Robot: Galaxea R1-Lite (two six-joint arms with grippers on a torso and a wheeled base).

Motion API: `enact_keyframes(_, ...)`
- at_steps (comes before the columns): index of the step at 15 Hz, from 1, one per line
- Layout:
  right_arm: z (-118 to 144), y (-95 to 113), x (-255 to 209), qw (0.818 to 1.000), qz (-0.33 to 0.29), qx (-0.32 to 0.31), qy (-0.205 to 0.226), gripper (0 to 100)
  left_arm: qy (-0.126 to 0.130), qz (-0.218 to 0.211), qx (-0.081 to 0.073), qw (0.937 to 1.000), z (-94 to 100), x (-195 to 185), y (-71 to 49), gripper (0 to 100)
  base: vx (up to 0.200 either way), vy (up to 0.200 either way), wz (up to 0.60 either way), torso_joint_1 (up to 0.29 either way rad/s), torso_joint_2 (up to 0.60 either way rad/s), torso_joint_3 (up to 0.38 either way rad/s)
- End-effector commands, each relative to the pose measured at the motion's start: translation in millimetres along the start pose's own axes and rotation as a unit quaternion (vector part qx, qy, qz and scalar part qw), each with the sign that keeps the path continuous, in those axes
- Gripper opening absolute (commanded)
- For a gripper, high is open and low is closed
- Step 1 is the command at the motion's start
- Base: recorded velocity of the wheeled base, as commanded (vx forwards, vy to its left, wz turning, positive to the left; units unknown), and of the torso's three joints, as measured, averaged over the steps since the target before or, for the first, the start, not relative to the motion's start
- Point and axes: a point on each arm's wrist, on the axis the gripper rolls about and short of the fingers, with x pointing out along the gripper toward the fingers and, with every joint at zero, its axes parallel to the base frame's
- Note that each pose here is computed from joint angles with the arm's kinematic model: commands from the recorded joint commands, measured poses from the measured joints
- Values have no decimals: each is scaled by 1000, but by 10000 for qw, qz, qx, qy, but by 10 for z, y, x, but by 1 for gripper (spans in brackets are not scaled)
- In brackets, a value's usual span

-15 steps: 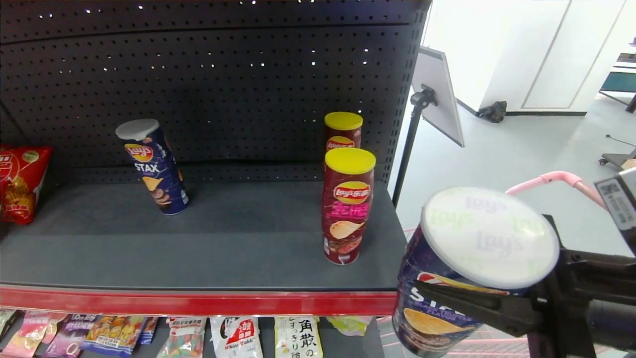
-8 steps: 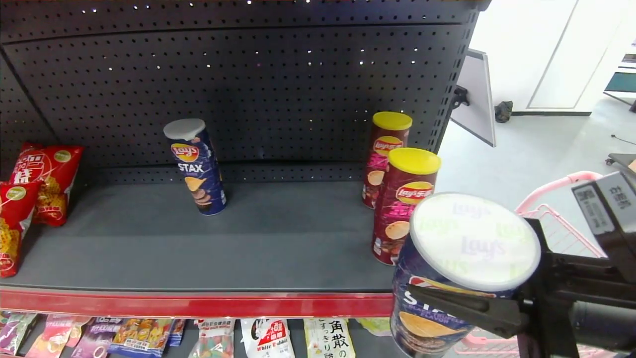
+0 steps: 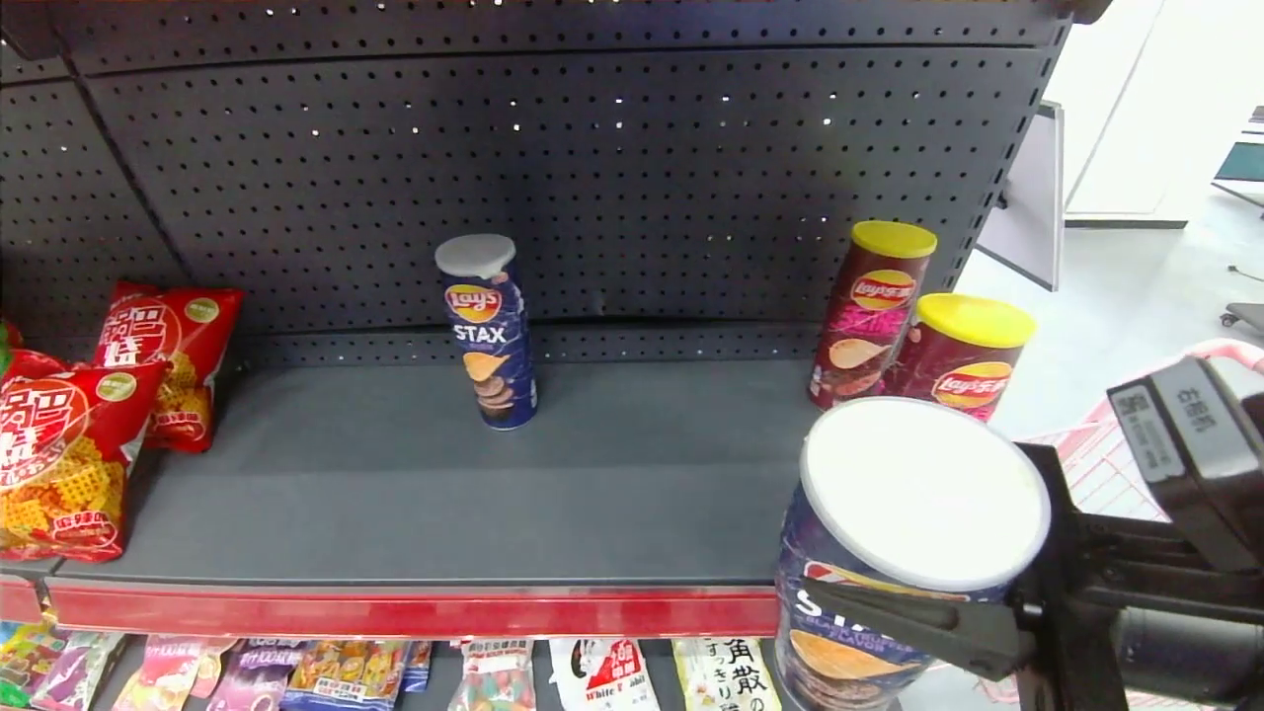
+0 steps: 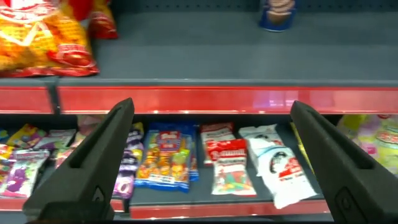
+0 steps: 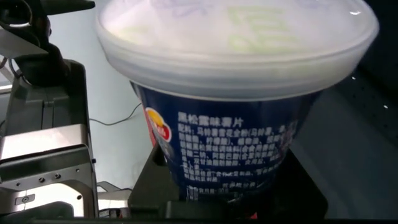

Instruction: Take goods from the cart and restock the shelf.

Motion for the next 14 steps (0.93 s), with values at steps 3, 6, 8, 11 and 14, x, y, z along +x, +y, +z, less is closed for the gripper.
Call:
enact_keyframes(3,-3,3,-2,10000,2,-1,1,0,8,-2,-4,10000,0,1,0,100,0,200,0,4,2,4)
enact_keyframes(6,-15,13,-22,10000,-3,1,10,0,7,6,4,10000,0,1,0,100,0,200,0,2,2,-1)
enact_keyframes(8,-18,13,-27,10000,-10,2,12,0,0,6,-4,10000,0,0,0,100,0,200,0,2,2,-2)
enact_keyframes(11,-17,15,-26,10000,-3,-7,10,0,7,6,-11,10000,0,1,0,100,0,200,0,2,2,-2)
enact_keyframes(14,-59,30,-29,10000,26,18,77,0,7,6,-19,10000,0,1,0,100,0,0,0,0,0,0)
